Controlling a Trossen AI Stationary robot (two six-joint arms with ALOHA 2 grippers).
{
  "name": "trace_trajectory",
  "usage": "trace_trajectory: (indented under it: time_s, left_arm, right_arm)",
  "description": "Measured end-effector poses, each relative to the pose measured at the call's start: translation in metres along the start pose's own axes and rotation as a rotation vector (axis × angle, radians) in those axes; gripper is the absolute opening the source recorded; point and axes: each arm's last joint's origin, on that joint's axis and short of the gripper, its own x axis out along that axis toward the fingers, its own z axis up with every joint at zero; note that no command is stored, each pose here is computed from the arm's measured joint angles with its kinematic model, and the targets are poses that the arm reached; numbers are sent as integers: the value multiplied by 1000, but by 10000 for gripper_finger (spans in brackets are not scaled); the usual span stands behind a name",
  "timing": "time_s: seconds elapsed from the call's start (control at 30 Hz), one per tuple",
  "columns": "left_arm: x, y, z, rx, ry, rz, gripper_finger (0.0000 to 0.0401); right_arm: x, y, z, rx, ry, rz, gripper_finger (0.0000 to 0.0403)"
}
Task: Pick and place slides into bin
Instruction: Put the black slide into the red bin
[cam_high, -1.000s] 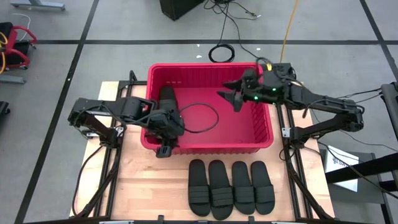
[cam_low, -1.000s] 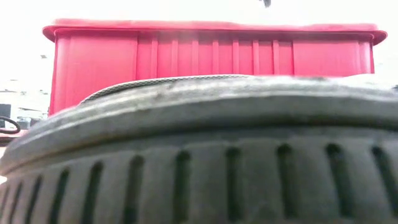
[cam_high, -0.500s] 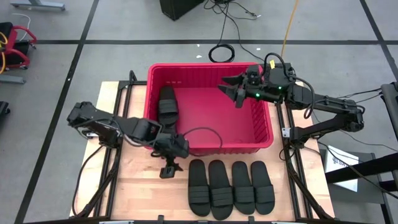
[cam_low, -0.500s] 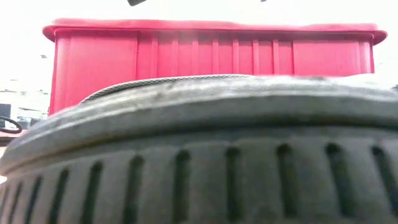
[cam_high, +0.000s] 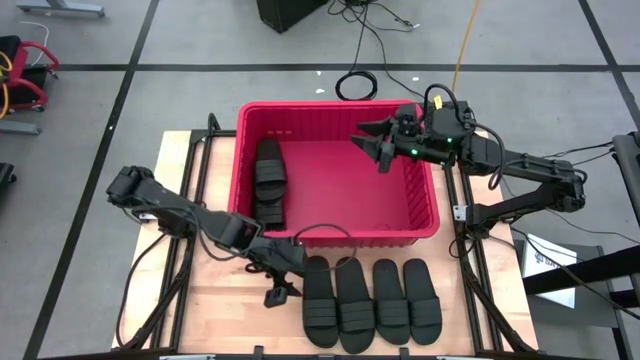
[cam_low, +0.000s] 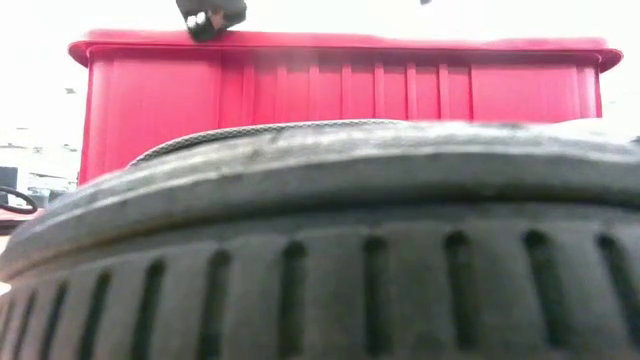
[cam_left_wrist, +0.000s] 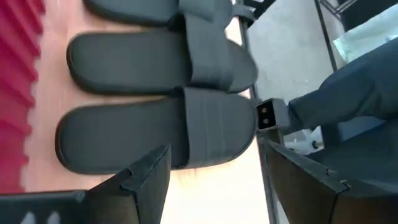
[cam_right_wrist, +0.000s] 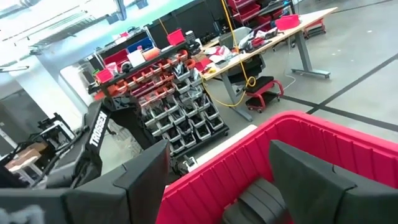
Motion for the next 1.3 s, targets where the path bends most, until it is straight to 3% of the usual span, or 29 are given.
trace_trajectory:
  time_s: [0.27, 0.6, 0.73, 1.07, 1.3]
  left_arm:
    - [20, 10, -14, -33, -63, -36, 255]
    - [80, 16, -16, -73, -20, -98, 255]
    - [90, 18, -13, -85, -44, -145, 255]
    - [112, 27, -25, -134, 19, -89, 255]
    - [143, 26, -34, -189, 39, -211, 255]
  right_arm:
    - [0, -1, -3, -2, 27, -10, 265]
    - [0, -4, -2, 10, 75, 54, 265]
    - [0, -4, -3, 12, 95, 86, 265]
    - [0, -4, -5, -15, 129, 115, 265]
    - [0, -4, -6, -14, 145, 131, 265]
